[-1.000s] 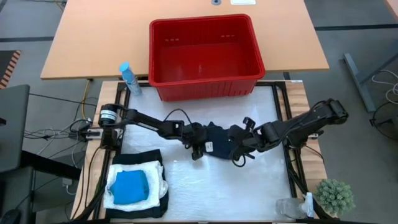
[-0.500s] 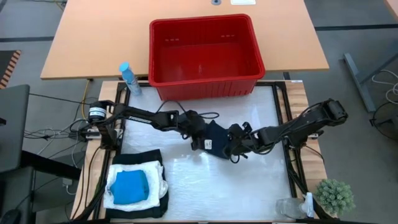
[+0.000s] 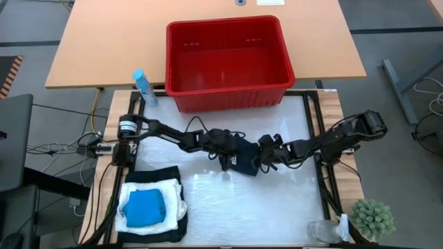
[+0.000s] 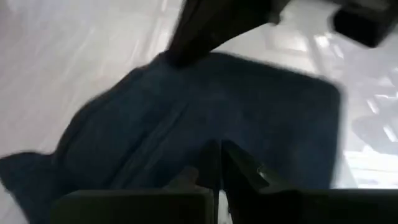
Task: Fold Laundry from Bin
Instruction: Fold the gray shorts from the red bin, then stack the gray shorts on top of the blue shorts
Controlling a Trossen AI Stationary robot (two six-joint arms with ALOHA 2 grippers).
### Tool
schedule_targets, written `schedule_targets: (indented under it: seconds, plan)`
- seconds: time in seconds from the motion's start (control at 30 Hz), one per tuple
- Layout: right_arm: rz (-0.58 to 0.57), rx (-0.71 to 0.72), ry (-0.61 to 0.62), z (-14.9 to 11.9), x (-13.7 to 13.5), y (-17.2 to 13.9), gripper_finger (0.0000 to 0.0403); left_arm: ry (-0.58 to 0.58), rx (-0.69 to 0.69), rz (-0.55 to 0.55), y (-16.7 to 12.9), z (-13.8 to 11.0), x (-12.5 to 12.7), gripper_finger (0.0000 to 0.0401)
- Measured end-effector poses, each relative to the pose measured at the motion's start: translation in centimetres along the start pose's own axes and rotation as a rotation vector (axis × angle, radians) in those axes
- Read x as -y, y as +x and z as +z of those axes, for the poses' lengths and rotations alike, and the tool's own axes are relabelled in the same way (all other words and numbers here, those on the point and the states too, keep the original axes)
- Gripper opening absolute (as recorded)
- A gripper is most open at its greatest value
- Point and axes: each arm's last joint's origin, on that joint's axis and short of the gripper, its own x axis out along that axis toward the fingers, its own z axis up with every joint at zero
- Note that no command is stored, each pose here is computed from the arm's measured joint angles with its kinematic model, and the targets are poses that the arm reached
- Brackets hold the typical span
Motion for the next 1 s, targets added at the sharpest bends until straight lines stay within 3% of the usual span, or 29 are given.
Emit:
schedule_targets:
  seconds: [0.23, 0.43, 0.63, 0.77, 0.87, 1.0]
  plan:
    - [-0.006, -0.074, 0.016, -0.8, 1.7, 0.9, 0.0016, -0.120, -0.031, 0.090, 0.6, -0.9, -2.6, 0.0010]
    - [-0.006, -0.071, 0.046, 0.2, 2.3, 1.0, 0.0025, -0.153, -0.049, 0.057, 0.5, -1.0, -3.7, 0.0010]
    - [0.147, 0.003, 0.128, 4.2, 1.9, -1.6, 0.0066, -0.226, -0.055, -0.004, 0.4, -1.0, -3.7, 0.0010]
    - [0.221, -0.001, 0.122, 5.2, 2.3, -4.0, 0.0091, -0.233, -0.049, -0.058, 0.2, -0.5, -3.5, 0.0010]
    - [0.272, -0.066, 0.179, 5.1, 2.8, -5.2, 0.0122, -0.224, -0.034, -0.071, -0.1, 0.3, -3.3, 0.0014]
    - [0.307, -0.235, 0.373, 3.8, 2.4, -6.3, 0.0177, -0.228, -0.009, -0.161, -0.2, 1.8, -3.2, 0.0039]
